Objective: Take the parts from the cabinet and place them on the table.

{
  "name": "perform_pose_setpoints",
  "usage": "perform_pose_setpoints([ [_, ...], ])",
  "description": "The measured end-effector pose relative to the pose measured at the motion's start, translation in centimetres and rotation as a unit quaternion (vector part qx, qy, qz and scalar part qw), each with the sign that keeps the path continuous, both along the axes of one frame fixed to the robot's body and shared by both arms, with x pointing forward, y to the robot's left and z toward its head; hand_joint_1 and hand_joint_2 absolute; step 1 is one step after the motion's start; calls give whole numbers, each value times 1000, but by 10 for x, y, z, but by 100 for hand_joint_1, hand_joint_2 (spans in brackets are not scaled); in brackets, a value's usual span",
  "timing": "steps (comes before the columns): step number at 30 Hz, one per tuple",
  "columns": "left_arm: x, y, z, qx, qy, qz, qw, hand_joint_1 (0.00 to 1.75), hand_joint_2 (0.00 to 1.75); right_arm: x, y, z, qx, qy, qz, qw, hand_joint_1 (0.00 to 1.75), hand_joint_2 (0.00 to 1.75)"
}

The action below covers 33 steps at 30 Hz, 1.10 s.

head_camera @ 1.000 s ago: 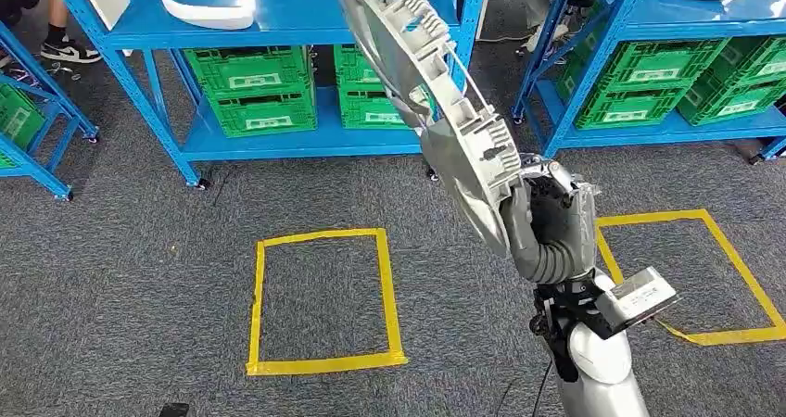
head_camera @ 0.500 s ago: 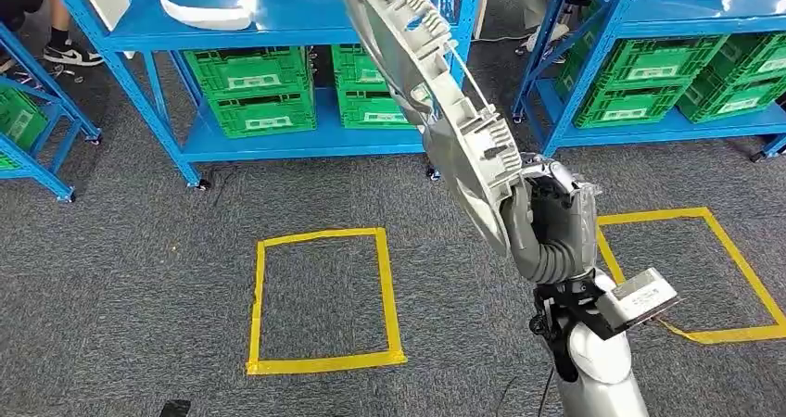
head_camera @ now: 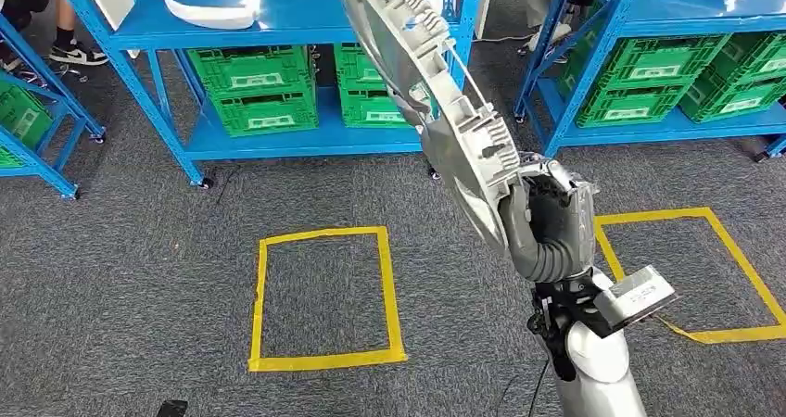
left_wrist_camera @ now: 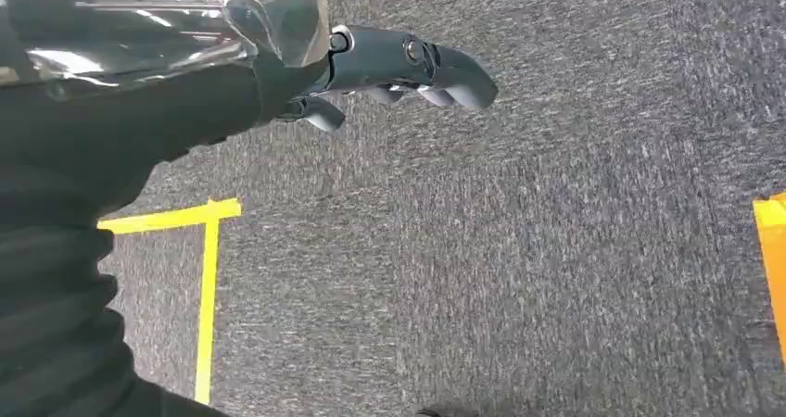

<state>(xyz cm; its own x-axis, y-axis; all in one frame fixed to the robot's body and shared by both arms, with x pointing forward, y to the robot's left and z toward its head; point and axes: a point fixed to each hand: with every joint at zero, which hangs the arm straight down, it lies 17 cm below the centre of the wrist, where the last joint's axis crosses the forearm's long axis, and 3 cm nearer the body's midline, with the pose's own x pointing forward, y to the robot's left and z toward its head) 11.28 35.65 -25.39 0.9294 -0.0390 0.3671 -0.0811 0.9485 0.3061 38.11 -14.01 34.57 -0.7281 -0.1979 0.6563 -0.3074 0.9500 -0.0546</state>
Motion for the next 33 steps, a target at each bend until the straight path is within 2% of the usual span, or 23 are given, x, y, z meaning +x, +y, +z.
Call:
perform_pose_setpoints([
  [17, -3, 1, -1, 0, 2, 1, 1000, 0, 175, 1, 1, 0, 1, 1, 1, 1000, 175, 175],
  [33, 7, -2, 0, -3, -4, 0, 1000, 0, 175, 3, -1, -2, -3, 3, -1, 1000, 175, 175],
])
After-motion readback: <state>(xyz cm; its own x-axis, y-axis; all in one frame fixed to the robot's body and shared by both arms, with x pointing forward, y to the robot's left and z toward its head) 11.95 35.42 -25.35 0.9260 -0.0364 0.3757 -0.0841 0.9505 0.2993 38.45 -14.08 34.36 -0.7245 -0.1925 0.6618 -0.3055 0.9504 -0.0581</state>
